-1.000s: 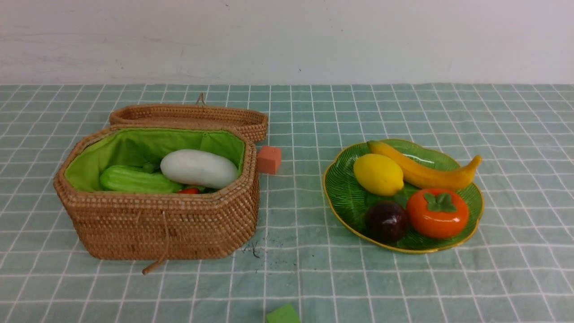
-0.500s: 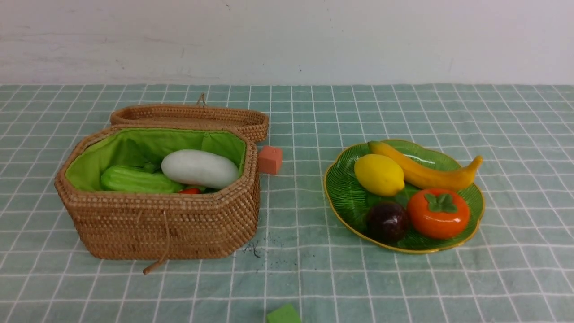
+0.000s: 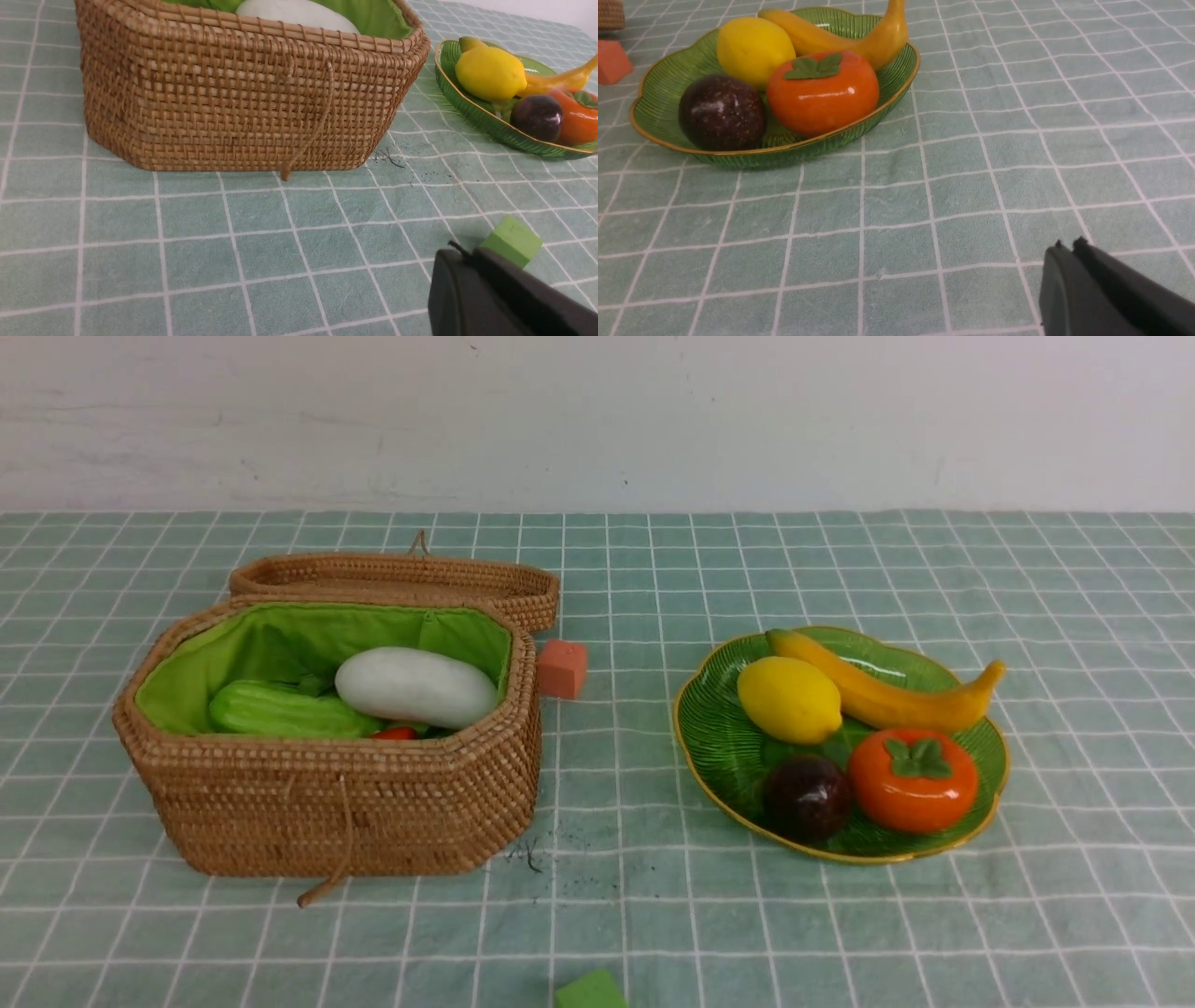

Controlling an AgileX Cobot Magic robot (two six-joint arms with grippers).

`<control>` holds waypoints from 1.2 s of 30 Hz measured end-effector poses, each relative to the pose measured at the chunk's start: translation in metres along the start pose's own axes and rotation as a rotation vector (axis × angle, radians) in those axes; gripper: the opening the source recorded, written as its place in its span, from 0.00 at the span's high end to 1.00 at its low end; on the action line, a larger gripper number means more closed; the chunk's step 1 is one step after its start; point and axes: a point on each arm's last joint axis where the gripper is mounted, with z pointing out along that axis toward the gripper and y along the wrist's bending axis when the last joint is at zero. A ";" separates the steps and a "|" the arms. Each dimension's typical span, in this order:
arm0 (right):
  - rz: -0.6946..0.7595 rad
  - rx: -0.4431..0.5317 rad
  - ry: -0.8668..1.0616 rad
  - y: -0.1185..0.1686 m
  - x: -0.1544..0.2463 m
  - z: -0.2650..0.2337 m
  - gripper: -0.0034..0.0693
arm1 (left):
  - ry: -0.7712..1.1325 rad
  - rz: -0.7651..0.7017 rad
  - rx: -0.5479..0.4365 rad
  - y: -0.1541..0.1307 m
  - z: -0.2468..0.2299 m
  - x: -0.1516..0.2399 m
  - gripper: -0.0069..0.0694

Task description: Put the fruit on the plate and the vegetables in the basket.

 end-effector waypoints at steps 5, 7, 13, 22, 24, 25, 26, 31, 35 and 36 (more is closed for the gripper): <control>0.000 0.000 0.000 0.000 0.000 0.000 0.93 | -0.121 0.046 -0.055 0.006 0.005 -0.001 0.89; 0.000 0.000 0.000 0.000 0.000 0.000 0.93 | -0.162 0.048 -0.085 0.009 0.007 -0.001 0.90; 0.000 0.000 0.000 0.000 0.000 0.000 0.92 | -0.198 -0.016 -0.224 0.023 0.016 0.017 0.93; 0.000 0.000 -0.001 0.000 0.000 0.000 0.90 | -0.027 -0.070 -0.267 0.027 0.018 0.035 0.93; 0.000 0.000 -0.001 0.000 0.000 0.000 0.90 | -0.027 -0.070 -0.267 0.027 0.018 0.035 0.93; 0.000 0.000 -0.001 0.000 0.000 0.000 0.89 | -0.027 -0.070 -0.267 0.027 0.018 0.035 0.93; 0.000 0.000 -0.001 0.000 0.000 0.000 0.89 | -0.027 -0.070 -0.267 0.027 0.018 0.035 0.93; 0.000 0.000 -0.001 0.000 0.000 0.000 0.88 | -0.027 -0.070 -0.267 0.027 0.018 0.035 0.93; 0.000 0.000 -0.001 0.000 0.000 0.000 0.88 | -0.027 -0.071 -0.267 0.027 0.018 0.035 0.93; 0.000 0.000 -0.001 0.000 0.000 0.000 0.88 | -0.027 -0.071 -0.268 0.027 0.018 0.035 0.93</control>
